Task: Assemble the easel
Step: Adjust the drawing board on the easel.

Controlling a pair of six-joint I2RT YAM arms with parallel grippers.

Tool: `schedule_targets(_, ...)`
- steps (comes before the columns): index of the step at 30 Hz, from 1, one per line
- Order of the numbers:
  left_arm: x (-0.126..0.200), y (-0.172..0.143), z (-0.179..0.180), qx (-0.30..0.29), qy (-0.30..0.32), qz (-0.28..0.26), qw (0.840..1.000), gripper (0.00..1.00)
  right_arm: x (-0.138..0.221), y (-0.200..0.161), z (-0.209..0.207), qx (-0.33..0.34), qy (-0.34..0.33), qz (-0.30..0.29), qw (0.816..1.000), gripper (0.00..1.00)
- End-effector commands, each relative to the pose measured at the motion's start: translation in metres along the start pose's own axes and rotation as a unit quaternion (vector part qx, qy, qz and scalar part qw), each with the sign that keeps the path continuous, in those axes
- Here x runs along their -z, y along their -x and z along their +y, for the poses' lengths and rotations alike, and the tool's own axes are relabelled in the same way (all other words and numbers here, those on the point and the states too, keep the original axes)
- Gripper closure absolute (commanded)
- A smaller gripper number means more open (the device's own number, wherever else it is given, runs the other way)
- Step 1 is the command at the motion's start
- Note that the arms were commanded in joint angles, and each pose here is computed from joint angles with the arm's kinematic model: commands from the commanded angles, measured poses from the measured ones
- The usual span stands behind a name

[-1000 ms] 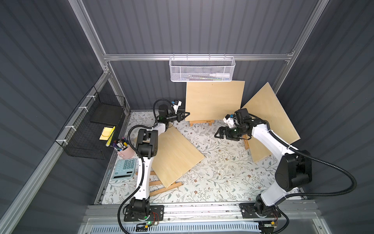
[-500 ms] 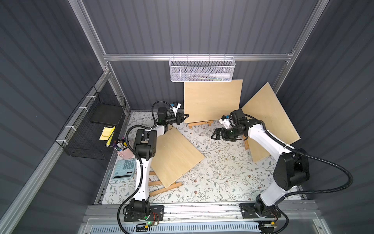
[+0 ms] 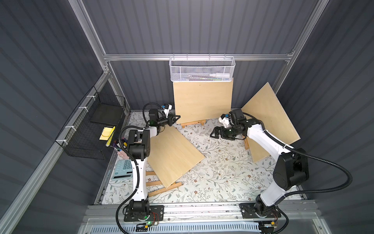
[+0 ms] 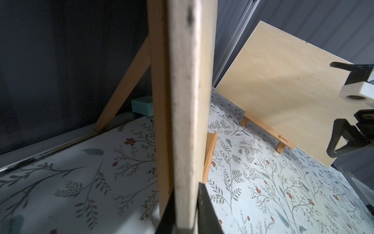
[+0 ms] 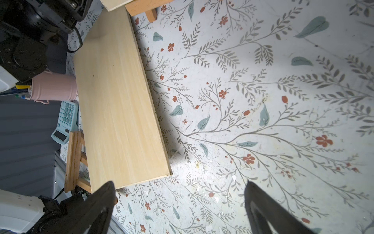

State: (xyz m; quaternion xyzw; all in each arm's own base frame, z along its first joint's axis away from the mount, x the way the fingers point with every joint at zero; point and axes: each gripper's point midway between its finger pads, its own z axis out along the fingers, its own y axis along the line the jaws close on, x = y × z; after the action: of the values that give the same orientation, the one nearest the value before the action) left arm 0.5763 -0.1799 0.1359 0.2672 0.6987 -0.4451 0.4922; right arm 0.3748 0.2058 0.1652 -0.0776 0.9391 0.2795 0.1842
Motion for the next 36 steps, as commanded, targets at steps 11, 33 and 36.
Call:
schedule_targets(11,0.076,-0.041,0.120,0.065,0.291,0.077,0.951,1.00,-0.011,0.106,-0.081,-0.159,-0.078,-0.125,0.976,0.01)
schedule_targets(33,0.146,-0.052,0.165,0.092,0.460,0.100,0.877,1.00,-0.035,0.222,-0.157,-0.284,-0.090,-0.273,0.915,0.01)
schedule_targets(36,0.158,-0.059,0.173,0.099,0.489,0.110,0.860,1.00,-0.040,0.232,-0.156,-0.281,-0.074,-0.287,0.913,0.01)
